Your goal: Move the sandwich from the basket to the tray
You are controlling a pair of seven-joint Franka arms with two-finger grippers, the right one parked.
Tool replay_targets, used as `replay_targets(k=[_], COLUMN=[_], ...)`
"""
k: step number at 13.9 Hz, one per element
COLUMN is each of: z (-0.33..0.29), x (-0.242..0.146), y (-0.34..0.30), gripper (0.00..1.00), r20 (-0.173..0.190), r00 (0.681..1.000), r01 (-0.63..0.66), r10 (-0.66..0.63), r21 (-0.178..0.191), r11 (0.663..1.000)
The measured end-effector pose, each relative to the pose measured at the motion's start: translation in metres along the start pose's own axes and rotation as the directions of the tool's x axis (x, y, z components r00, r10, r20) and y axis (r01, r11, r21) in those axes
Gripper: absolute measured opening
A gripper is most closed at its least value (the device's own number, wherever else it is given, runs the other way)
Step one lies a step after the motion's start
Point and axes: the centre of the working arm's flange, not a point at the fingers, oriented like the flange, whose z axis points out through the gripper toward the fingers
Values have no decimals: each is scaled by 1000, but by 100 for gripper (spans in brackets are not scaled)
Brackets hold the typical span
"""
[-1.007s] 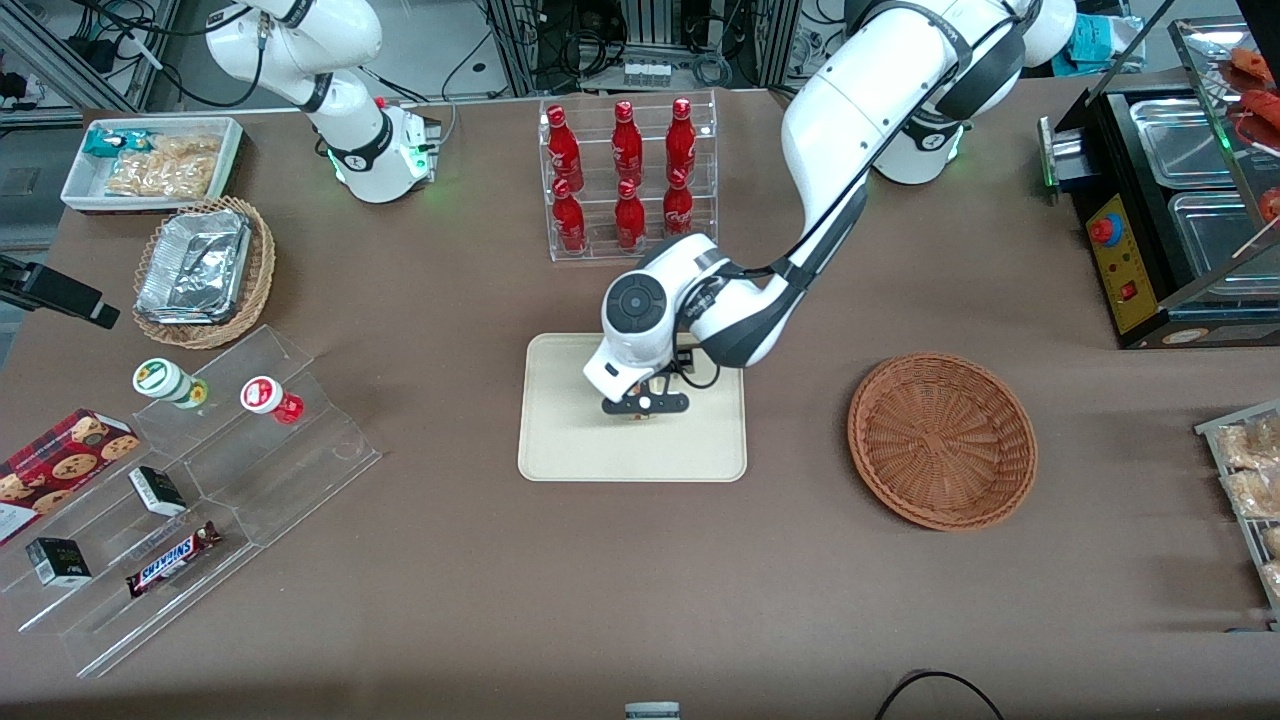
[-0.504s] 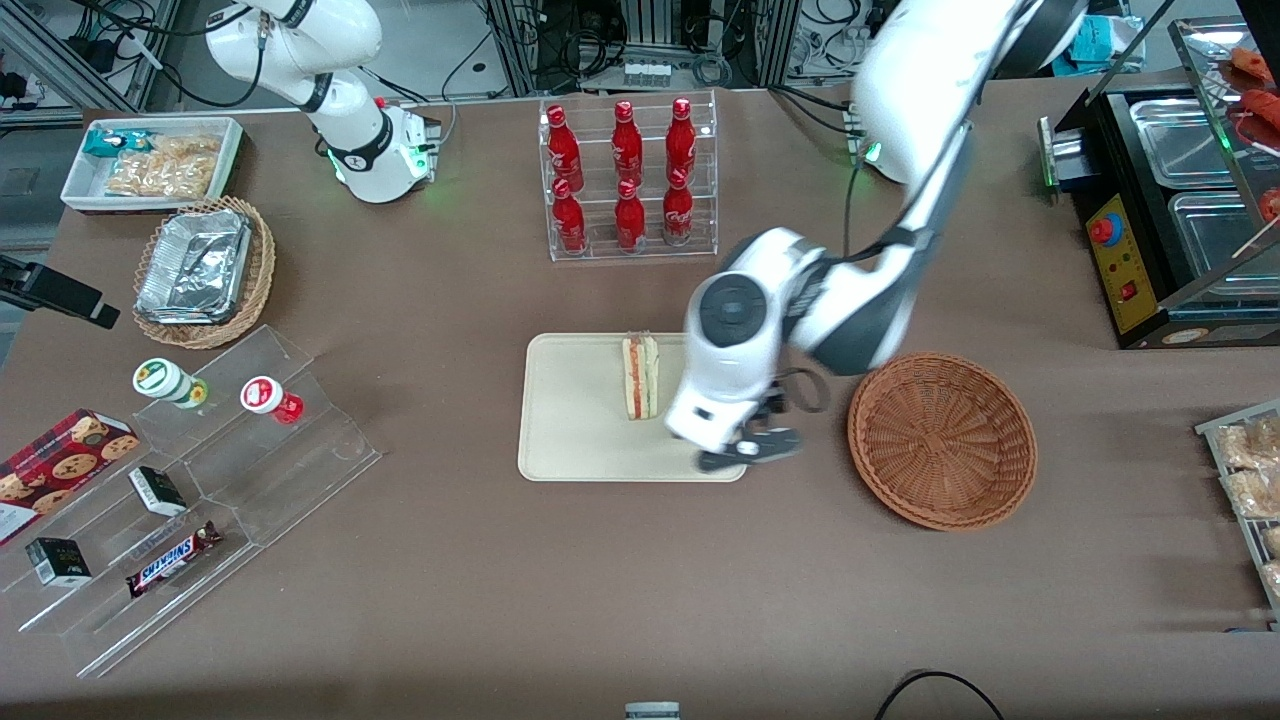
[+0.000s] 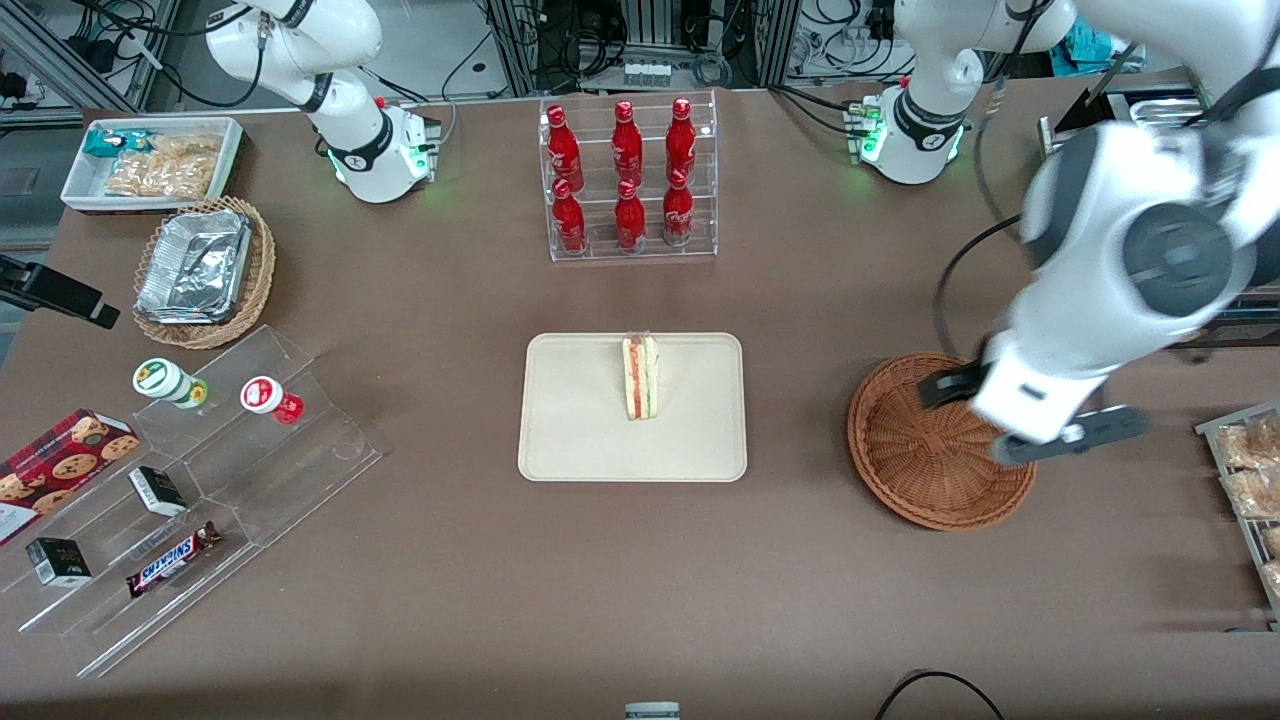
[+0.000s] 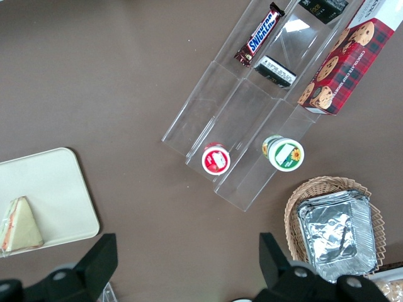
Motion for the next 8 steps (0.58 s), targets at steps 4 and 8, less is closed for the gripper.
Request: replay_targets(k=[4, 8], z=[-34, -54], x=[-9, -23], y=[-110, -125], gripper=[100, 100], r20=[44, 44], r00=[993, 989], r01=[-110, -142], r10=[110, 143], r21=[-7, -10], r11=[994, 990])
